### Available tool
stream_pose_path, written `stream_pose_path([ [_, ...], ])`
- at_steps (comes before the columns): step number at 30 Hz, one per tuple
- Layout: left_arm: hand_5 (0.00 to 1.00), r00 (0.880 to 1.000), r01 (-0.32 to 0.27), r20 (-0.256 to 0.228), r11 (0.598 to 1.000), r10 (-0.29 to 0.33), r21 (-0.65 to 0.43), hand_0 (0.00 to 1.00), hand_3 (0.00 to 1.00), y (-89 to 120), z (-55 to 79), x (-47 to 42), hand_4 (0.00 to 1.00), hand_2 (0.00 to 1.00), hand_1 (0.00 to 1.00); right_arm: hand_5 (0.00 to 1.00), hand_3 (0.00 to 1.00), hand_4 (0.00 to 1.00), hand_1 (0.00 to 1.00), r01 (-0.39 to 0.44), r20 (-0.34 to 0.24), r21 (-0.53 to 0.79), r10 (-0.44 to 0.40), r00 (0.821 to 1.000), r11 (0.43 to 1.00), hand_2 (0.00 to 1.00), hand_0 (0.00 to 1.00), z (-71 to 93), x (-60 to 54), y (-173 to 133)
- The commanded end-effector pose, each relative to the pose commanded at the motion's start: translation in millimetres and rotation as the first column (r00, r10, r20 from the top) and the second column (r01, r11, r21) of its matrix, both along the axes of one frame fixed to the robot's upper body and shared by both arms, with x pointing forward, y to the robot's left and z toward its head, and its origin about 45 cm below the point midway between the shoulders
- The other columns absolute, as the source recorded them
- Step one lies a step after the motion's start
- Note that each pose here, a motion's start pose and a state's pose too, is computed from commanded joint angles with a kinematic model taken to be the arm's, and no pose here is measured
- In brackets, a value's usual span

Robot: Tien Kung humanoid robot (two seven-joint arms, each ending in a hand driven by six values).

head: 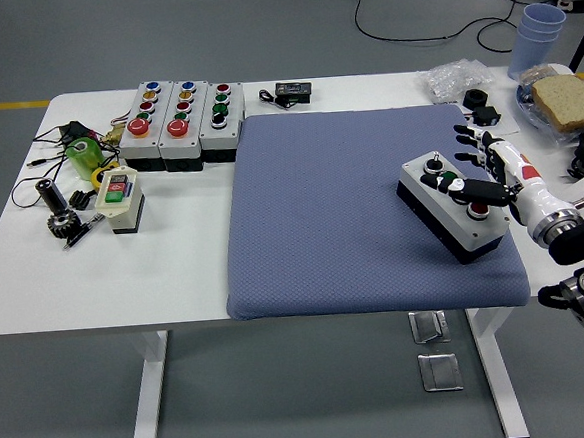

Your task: Pick up the button,place it on the desk,press the button,press the button

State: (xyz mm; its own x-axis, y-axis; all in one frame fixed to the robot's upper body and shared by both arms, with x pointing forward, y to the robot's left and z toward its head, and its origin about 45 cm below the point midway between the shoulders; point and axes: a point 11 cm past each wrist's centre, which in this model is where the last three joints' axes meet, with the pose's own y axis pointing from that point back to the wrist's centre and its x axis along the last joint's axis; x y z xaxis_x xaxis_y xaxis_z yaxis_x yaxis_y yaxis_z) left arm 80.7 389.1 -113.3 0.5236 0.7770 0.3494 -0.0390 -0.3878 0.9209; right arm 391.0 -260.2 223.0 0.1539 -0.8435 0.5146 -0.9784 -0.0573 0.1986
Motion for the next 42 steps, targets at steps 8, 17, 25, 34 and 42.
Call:
stream_pose_path([
  [8, 0.863, 1.000, -0.002, -0.002, 1.000, 0.002, -0.001, 0.645, 0.565, 0.0, -0.1, -0.7, 0.316, 0.599, 0.607, 0.243, 0.998, 0.998, 0.939, -0.033, 0.018, -0.290, 0.040, 0.999, 0.956, 0.998, 0.998, -9.1, 7.3, 9.0],
  [17, 0.862, 1.000, -0.001, -0.008, 1.000, 0.001, 0.000, 0.645, 0.565, 0.1, -0.4, -2.7, 0.314, 0.598, 0.606, 0.231, 0.998, 0.998, 0.947, -0.001, 0.046, -0.551, 0.032, 0.998, 0.834, 0.998, 0.998, -15.0, 14.2, 11.7],
  [25, 0.863, 1.000, 0.001, -0.015, 1.000, -0.001, 0.001, 0.645, 0.566, -0.1, -1.0, -5.9, 0.314, 0.599, 0.606, 0.247, 0.998, 0.998, 0.928, 0.011, -0.041, -0.589, -0.043, 0.998, 0.808, 0.993, 0.980, -28.1, 21.1, 7.6],
  [34, 0.865, 1.000, 0.004, -0.023, 1.000, -0.004, 0.000, 0.645, 0.566, -0.7, -1.7, -9.5, 0.316, 0.598, 0.606, 0.246, 0.969, 0.998, 0.853, -0.001, -0.098, -0.627, -0.077, 0.992, 0.779, 0.930, 0.944, -36.2, 26.6, 10.1],
  [42, 0.866, 1.000, 0.005, -0.025, 1.000, -0.005, 0.001, 0.645, 0.566, -0.4, -1.8, -10.4, 0.316, 0.598, 0.607, 0.235, 0.899, 0.998, 0.664, -0.016, -0.114, -0.697, -0.089, 0.990, 0.717, 0.794, 0.822, -33.5, 33.0, 9.8],
])
